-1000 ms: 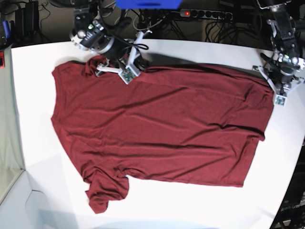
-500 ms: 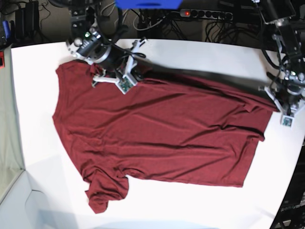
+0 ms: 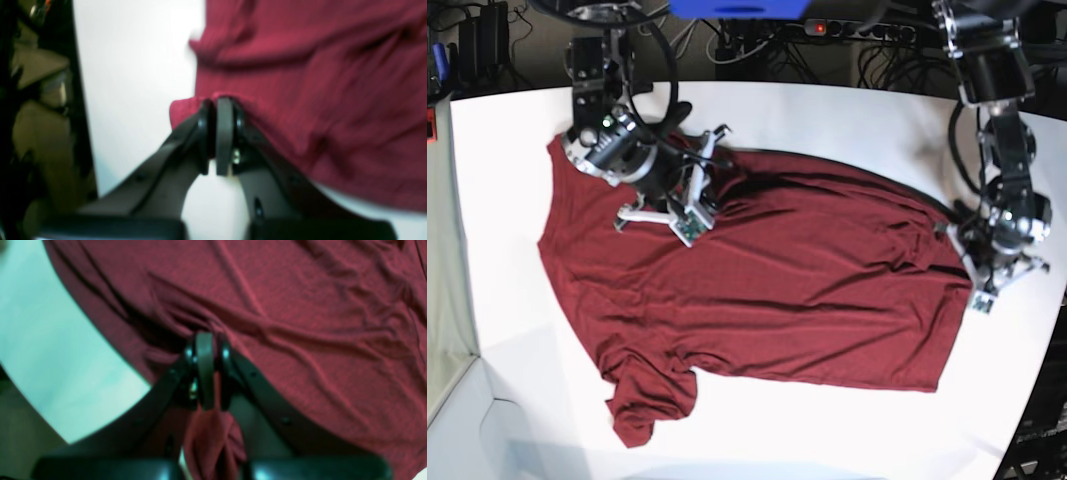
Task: Layout the t-shirt on the table in an organized manner, then fold the t-shirt properly
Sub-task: 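Drag the shirt edge with both grippers across the table toward the hem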
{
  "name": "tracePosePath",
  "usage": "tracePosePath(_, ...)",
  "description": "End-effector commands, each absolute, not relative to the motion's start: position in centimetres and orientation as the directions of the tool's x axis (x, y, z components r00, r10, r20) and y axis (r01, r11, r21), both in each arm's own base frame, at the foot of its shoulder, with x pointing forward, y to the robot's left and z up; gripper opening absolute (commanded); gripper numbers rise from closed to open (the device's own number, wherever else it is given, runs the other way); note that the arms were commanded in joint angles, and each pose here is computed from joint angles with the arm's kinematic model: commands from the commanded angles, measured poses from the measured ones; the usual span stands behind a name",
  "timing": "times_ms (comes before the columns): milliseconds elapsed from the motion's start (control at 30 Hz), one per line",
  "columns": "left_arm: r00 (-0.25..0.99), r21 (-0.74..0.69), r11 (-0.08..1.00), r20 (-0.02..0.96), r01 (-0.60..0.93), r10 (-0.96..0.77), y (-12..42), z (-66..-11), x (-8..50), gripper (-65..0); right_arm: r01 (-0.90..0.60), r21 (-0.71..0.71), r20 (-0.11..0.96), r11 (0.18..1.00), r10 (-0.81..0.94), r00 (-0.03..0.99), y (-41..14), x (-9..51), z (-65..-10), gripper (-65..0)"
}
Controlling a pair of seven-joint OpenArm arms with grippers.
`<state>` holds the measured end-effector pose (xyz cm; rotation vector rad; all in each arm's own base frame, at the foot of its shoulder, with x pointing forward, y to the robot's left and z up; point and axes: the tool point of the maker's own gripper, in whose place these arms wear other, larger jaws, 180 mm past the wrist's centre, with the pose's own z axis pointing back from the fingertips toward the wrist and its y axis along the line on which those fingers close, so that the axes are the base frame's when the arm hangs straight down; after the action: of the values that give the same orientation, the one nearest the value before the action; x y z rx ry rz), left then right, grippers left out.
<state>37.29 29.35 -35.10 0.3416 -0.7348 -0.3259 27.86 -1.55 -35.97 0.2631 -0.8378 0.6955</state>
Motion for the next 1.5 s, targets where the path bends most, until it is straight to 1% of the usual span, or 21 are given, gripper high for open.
tracePosePath(0,0.664,0.452,0.883,0.623,0.126,-0.414,30.5,-32.7,38.8,-65.0,-0.656,-0.052,0.788,0.753,0.434,0.436,-1.1,28.8,-34.8,-65.0)
tracePosePath(133,0.654,0.448,0.888,0.642,0.105,-0.401,30.8,-31.5,40.8,-65.0,-0.657,-0.061,0.791,0.751,0.438,0.427,-1.1,30.7,-34.8,-65.0)
tracePosePath(333,0.649,0.451,0.887,0.647,0.098,-0.4,31.1,-31.0,41.2,-65.0,-0.661,-0.058,0.782,0.748,0.445,0.435,-1.0,33.3,-35.3,-65.0)
tracePosePath(533,0.655,0.445,0.888,0.636,0.119,-0.407,30.5,-31.7,41.3,-65.0,-0.67,-0.023,0.743,0.742,0.461,0.485,-1.1,34.7,-37.5,-65.0)
tracePosePath(567,0.655,0.447,0.885,0.631,0.132,-0.416,30.1,-31.9,41.3,-65.0,-0.671,-0.031,0.737,0.741,0.471,0.485,-1.5,34.6,-37.7,-63.3)
tracePosePath(600,0.653,0.45,0.881,0.625,0.144,-0.427,29.8,-32.1,41.4,-65.0,-0.672,-0.036,0.734,0.74,0.476,0.485,-1.8,34.5,-37.8,-59.9)
tracePosePath(700,0.651,0.454,0.878,0.621,0.154,-0.435,29.5,-32.1,41.5,-65.0,-0.664,-0.062,0.74,0.746,0.48,0.471,-2.3,34.3,-36.9,-47.8)
tracePosePath(767,0.652,0.453,0.878,0.622,0.153,-0.434,29.6,-32.1,41.5,-65.0,-0.658,-0.094,0.754,0.747,0.485,0.443,-2.6,34.1,-35.5,-40.7)
tracePosePath(833,0.651,0.454,0.878,0.621,0.154,-0.435,29.5,-32.1,41.5,-65.0,-0.65,-0.127,0.769,0.749,0.488,0.412,-2.8,33.5,-34.0,-36.0)
tracePosePath(900,0.651,0.452,0.878,0.622,0.155,-0.435,29.5,-32.1,41.5,-65.0,-0.642,-0.16,0.781,0.75,0.494,0.382,-3.2,32.5,-32.8,-33.0)
tracePosePath(1000,0.651,0.452,0.878,0.622,0.155,-0.435,29.5,-32.1,41.5,-65.0,-0.641,-0.178,0.775,0.747,0.507,0.376,-3.9,30.6,-32.6,-31.5)
tracePosePath(1167,0.653,0.453,0.877,0.619,0.157,-0.437,29.5,-32.3,41.4,-65.0,-0.652,-0.154,0.713,0.742,0.541,0.447,-5.9,26.9,-35.6,-31.5)
tracePosePath(1267,0.655,0.453,0.877,0.617,0.158,-0.437,29.5,-32.4,41.3,-65.0,-0.599,-0.141,0.707,0.788,0.504,0.496,-8.3,26.1,-36.4,-31.4)
tracePosePath(1333,0.656,0.452,0.878,0.616,0.158,-0.435,29.5,-32.4,41.2,-65.0,-0.571,-0.139,0.711,0.809,0.483,0.511,-9.4,25.8,-36.6,-31.4)
tracePosePath(1467,0.668,0.45,0.878,0.604,0.165,-0.435,29.6,-33.2,40.6,-65.0,-0.544,-0.138,0.694,0.828,0.472,0.543,-10.9,24.9,-37.2,-31.3)
